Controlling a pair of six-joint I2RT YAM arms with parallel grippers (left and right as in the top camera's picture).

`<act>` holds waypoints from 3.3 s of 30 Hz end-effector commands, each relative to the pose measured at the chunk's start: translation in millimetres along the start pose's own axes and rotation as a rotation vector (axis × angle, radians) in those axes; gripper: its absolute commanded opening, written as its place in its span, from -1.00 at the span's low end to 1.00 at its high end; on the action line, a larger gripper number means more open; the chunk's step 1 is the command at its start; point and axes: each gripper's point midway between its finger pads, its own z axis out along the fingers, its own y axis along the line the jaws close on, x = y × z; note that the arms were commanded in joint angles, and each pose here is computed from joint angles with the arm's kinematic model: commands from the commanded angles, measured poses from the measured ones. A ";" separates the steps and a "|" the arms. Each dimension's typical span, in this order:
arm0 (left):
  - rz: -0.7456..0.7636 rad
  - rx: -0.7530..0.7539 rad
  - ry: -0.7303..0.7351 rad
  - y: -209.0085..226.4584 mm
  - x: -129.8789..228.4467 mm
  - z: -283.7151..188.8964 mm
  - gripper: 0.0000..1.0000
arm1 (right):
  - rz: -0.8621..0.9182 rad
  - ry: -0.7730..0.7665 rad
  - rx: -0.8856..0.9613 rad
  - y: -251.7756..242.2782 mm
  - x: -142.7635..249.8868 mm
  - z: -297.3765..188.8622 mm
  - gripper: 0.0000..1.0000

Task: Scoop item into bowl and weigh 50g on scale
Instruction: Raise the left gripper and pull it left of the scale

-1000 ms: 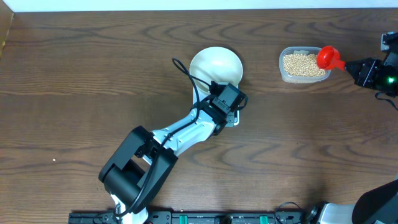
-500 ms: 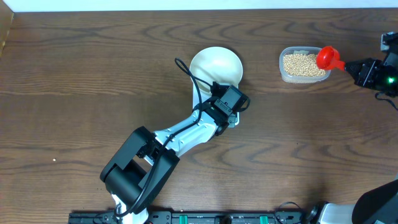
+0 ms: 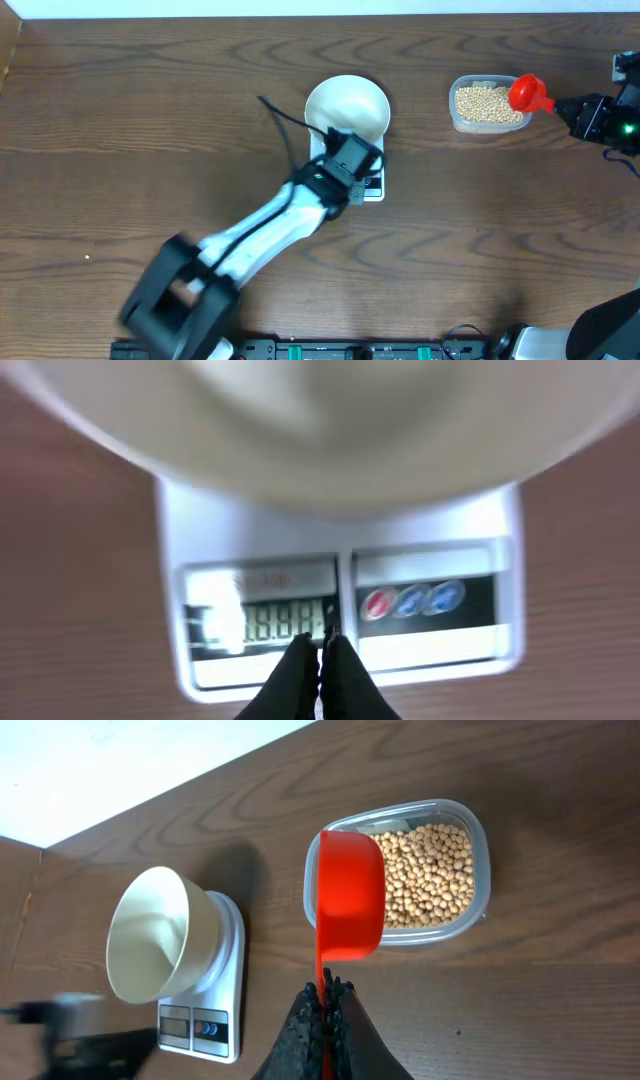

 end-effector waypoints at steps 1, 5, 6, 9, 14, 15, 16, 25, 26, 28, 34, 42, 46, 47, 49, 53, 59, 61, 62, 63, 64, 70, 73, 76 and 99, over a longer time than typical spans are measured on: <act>-0.034 0.058 -0.137 4.5 -37.2 -56.4 -0.86 | -0.022 0.003 -0.014 3.6 -0.1 1.8 -0.98; -0.087 0.084 -0.228 20.3 -57.6 -97.2 -0.86 | -0.022 0.003 -0.014 3.6 -0.2 1.8 -0.98; -0.107 0.086 -0.256 27.8 -63.8 -107.7 -0.85 | -0.023 0.002 -0.014 3.5 -0.4 1.8 -0.98; -0.190 0.069 -0.342 60.0 -84.1 -134.0 -0.86 | -0.033 -0.005 -0.013 3.3 -2.3 1.8 -0.98; -0.367 -0.045 -0.433 139.3 -105.8 -153.4 -0.86 | -0.071 -0.047 -0.006 2.1 -13.8 1.5 -0.98; -0.402 -0.075 -0.442 156.2 -107.9 -154.1 -0.86 | -0.081 -0.058 -0.005 2.1 -16.9 1.3 -0.98; -0.435 -0.103 -0.447 171.6 -108.6 -154.2 -0.86 | -0.086 -0.072 -0.004 2.0 -20.5 1.1 -0.98; -0.744 -0.313 -0.483 295.4 -101.6 -148.1 -0.85 | -0.042 -0.334 0.110 -14.2 -88.6 -13.6 -0.98; -0.775 -0.346 -0.490 313.4 -100.3 -144.9 -0.85 | -0.013 -0.391 0.152 -21.0 -101.1 -19.3 -0.98; -0.825 -0.405 -0.494 336.8 -95.5 -140.0 -0.85 | 0.048 -0.449 0.209 -31.6 -111.6 -26.1 -0.98; -0.916 -0.508 -0.492 386.0 -84.8 -115.8 -0.84 | 0.245 -0.555 0.345 -60.7 -121.2 -41.3 -0.98; -0.921 -0.499 -0.591 406.7 -107.9 -93.9 -0.68 | 0.444 -0.625 0.381 -78.1 -121.9 -45.9 -0.98; -0.917 -0.485 -0.659 409.7 -121.9 -99.0 -0.68 | 0.476 -0.638 0.360 -83.1 -125.5 -39.1 -0.98; -0.916 -0.482 -0.668 409.9 -123.7 -100.1 -0.68 | 0.476 -0.630 0.347 -83.1 -125.7 -35.1 -0.98; -0.913 -0.467 -0.668 408.1 -125.3 -99.2 -0.68 | 0.473 -0.607 0.322 -81.0 -124.1 -26.9 -0.98; -0.892 -0.363 -0.646 393.7 -132.2 -91.1 -0.66 | 0.383 -0.539 0.270 -67.7 -119.7 -13.9 -0.98; -0.781 -0.148 -0.605 358.4 -148.7 -79.9 -0.57 | 0.254 -0.375 0.166 -41.9 -95.3 5.3 -0.98; -0.662 -0.087 -0.581 340.1 -154.3 -76.2 -0.57 | 0.225 -0.314 0.170 -37.4 -82.4 13.1 -0.97; -0.607 -0.057 -0.572 329.1 -157.3 -74.9 -0.57 | 0.216 -0.282 0.163 -32.8 -76.1 17.1 -0.98; -0.565 -0.034 -0.568 319.5 -160.1 -74.5 -0.57 | 0.202 -0.260 0.152 -27.7 -72.4 19.6 -0.98; -0.507 -0.006 -0.562 306.3 -163.6 -74.0 -0.58 | 0.188 -0.242 0.146 -23.3 -69.5 21.1 -0.98; -0.203 0.058 -0.424 226.2 -150.0 -71.8 -0.50 | 0.048 -0.206 0.140 2.8 -67.9 21.1 -0.98; -0.052 0.102 -0.348 187.0 -132.4 -75.3 -0.43 | 0.015 -0.222 0.136 10.0 -75.0 18.5 -0.98; 0.132 0.249 -0.293 132.2 -110.4 -93.7 -0.42 | -0.018 -0.255 0.132 14.9 -85.3 16.0 -0.98; 0.205 0.343 -0.029 93.9 -33.2 -112.0 0.98 | -0.023 -0.277 0.165 9.7 -90.4 14.1 -0.98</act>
